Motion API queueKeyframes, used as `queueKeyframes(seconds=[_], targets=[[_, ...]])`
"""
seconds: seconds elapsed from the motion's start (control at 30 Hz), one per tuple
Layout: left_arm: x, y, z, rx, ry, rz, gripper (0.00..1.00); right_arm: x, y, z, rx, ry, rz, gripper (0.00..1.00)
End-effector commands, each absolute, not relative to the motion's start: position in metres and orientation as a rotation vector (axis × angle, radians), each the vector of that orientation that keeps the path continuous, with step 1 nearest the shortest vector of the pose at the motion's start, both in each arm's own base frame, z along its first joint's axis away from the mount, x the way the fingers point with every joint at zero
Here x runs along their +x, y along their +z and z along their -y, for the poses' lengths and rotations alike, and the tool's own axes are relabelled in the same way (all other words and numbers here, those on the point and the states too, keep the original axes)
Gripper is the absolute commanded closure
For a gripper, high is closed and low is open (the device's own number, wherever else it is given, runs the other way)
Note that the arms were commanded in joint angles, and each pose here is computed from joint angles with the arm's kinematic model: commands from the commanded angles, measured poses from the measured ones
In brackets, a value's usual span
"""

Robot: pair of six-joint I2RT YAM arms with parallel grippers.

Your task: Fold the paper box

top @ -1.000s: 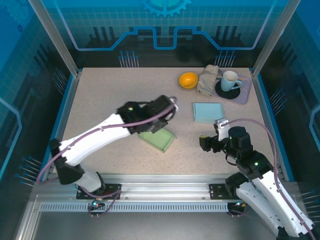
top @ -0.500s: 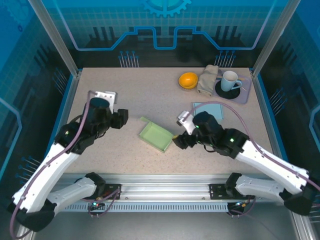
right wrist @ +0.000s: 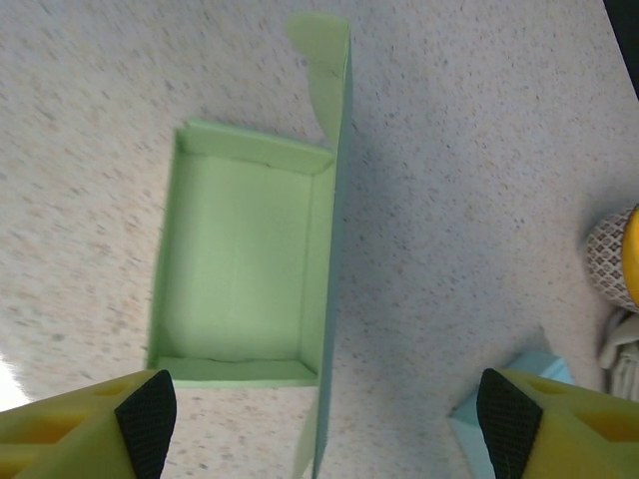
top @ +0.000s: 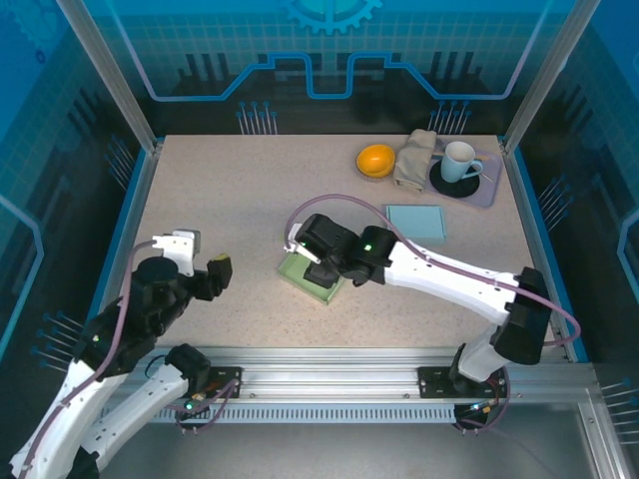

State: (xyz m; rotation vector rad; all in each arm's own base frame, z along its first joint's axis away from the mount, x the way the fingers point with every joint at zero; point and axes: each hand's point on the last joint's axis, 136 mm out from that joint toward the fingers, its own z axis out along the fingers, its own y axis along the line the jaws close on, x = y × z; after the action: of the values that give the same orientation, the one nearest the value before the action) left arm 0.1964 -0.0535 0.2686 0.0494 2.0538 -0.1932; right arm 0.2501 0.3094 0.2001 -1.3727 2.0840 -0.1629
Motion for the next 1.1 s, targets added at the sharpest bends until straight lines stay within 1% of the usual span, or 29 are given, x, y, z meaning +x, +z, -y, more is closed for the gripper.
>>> queueKeyframes(seconds=[0.0,0.13,0.27,0.3,0.33,0.4,0.47,0.6,0.73,0.93,1.07], targets=[[0.198,0.26,0.052,0.049,-0.175,-2.067,0.25,0.267,0.196,-0.297,-1.463,-0.348,-2.057,0.22],[0.197,0.256,0.058,0.08,-0.202,-2.082,0.25,0.281,0.188,-0.294,-1.459,-0.359,-2.1,0.31],[0.198,0.251,0.061,0.09,-0.209,-2.091,0.24,0.282,0.173,-0.299,-1.522,-0.338,-2.124,0.45],[0.198,0.251,0.062,0.093,-0.216,-2.089,0.24,0.281,0.168,-0.3,-1.554,-0.331,-2.122,0.51],[0.198,0.252,0.063,0.091,-0.224,-2.088,0.24,0.28,0.162,-0.3,-1.593,-0.323,-2.111,0.61],[0.198,0.254,0.063,0.072,-0.241,-2.086,0.24,0.283,0.157,-0.296,-1.625,-0.319,-2.083,0.86],[0.196,0.256,0.063,0.024,-0.272,-2.094,0.24,0.287,0.161,-0.29,-1.62,-0.279,-2.073,0.99],[0.195,0.254,0.069,-0.133,-0.389,-2.141,0.23,0.287,0.182,-0.281,-1.633,-0.166,-2.0,1.0],[0.206,0.246,0.088,-0.264,-0.532,-2.181,0.23,0.279,0.2,-0.273,-1.722,-0.163,-1.84,1.0],[0.238,0.251,0.111,-0.481,-0.676,-2.176,0.22,0.265,0.233,-0.271,-1.715,-0.107,-1.648,1.0],[0.263,0.26,0.139,-0.569,-0.783,-2.218,0.19,0.257,0.244,-0.271,-1.692,-0.076,-1.586,1.0]])
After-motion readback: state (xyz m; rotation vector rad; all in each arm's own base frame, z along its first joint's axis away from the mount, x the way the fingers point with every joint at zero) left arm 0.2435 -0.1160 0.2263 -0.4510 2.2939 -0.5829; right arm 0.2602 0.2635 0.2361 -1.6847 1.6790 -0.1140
